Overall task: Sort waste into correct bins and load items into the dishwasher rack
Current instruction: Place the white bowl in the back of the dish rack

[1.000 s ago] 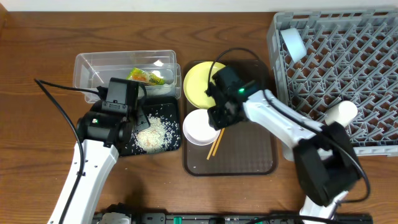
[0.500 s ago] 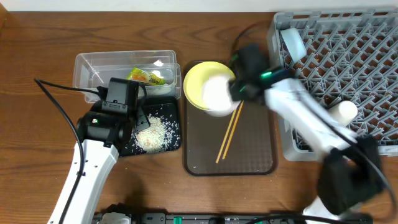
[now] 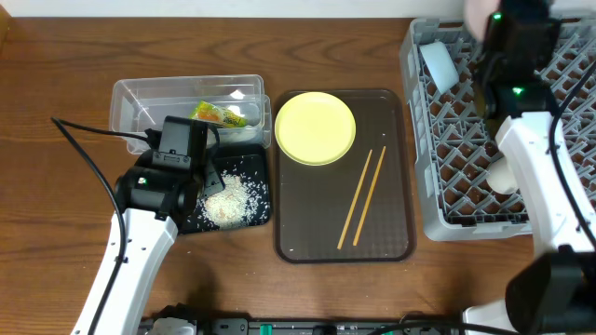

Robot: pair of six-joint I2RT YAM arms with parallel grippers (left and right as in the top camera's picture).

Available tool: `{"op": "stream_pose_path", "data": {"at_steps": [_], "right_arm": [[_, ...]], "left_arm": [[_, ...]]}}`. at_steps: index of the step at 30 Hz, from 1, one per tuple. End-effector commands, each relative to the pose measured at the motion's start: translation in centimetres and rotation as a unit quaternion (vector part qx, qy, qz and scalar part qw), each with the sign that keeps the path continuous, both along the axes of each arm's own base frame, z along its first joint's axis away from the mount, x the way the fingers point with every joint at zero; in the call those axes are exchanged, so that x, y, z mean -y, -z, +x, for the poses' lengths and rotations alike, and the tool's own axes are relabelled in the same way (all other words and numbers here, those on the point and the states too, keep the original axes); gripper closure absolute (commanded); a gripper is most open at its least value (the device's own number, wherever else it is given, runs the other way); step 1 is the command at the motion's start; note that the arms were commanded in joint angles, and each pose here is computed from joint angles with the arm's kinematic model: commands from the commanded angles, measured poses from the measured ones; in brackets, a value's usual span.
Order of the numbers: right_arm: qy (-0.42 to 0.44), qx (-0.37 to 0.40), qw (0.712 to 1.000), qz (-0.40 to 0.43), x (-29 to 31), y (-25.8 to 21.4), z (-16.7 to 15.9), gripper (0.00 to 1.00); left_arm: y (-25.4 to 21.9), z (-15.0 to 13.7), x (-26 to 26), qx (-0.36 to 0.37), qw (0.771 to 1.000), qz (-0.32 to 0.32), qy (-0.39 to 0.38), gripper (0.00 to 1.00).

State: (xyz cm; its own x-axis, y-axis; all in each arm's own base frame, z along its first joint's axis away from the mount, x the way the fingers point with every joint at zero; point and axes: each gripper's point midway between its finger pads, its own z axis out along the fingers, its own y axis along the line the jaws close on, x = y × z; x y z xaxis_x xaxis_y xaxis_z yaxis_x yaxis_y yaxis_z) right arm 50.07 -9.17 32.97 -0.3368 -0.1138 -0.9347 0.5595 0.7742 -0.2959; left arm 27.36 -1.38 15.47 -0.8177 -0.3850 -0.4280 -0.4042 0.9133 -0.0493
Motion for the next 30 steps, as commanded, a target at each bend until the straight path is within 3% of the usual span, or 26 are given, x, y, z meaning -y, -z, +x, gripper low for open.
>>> {"op": "stream_pose_path", "data": {"at_steps": [1,7,10,18,30], "right_arm": [[0.047,-0.052,0.994,-0.088,3.4,0.7,0.4,0.98],[0.17,-0.034,0.97,-0.17,7.8,1.3,1.1,0.98],[0.17,-0.074,0.96,-0.21,8.3,3.8,2.5,0.98],[0.15,-0.145,0.953,-0.22,7.7,11.8,4.8,0.98],[0.115,-0.189,0.963,-0.154,3.8,18.6,4.9,0.99]], "left_arm": [[-0.4,0.2,-0.4,0.004,1.0,0.006,-0.008,0.37],[-0.4,0.2,-0.4,0.004,1.0,0.006,-0.008,0.37],[-0.4,0.2,-0.4,0.004,1.0,0.006,-0.008,0.37],[-0.4,0.3,-0.4,0.006,1.0,0.005,-0.008,0.37],[-0.4,0.3,-0.4,0.007,1.0,0.005,-0.008,0.37]]}}
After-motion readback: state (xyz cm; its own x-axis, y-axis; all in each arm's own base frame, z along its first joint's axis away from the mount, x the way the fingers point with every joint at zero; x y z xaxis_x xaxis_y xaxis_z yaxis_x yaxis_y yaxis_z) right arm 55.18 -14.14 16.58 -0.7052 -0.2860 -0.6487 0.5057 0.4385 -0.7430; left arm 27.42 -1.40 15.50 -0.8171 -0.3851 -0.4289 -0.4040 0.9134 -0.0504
